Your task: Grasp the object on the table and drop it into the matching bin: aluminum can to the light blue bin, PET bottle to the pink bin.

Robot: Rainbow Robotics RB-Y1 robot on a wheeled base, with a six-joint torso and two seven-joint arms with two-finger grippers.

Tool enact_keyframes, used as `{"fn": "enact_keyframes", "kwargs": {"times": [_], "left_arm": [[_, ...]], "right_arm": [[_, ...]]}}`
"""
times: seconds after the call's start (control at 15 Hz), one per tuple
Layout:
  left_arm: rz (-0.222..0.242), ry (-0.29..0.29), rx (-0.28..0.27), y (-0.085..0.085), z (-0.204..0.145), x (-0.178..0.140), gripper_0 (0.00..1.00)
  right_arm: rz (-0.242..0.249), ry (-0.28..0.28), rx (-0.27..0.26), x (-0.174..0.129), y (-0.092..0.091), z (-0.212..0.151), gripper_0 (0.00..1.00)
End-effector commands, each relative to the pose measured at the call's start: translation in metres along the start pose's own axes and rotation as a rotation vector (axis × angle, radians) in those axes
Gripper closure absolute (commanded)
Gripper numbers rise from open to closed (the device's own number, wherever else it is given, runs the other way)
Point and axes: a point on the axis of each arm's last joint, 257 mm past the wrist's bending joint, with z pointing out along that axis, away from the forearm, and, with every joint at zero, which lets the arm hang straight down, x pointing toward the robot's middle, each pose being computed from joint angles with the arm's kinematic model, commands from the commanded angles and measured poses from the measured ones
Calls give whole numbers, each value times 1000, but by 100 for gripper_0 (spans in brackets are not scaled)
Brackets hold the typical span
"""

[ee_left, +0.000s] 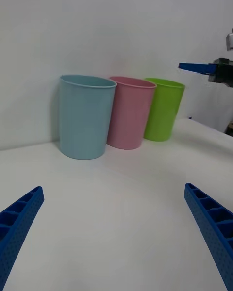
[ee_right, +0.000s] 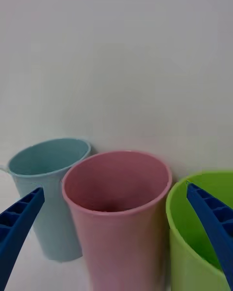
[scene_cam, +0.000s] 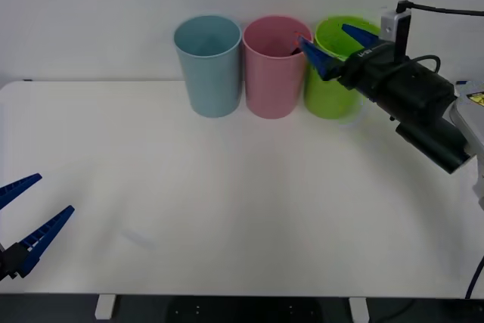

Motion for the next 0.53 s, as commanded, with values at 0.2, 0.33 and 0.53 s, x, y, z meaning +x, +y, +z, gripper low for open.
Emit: {"fn": "enact_keyframes", "kwargs": {"times": [0.2,0.33,0.53], "left_arm": [[0,0,0,0,0,0,0],[0,0,0,0,0,0,0],[0,0,0,0,0,0,0]], "right_arm": [[-27,19,12,11,-3,-61,0],[-46,34,-2,16,-4,-88,0],[-62,60,-15,28,-6,-124,0]]}}
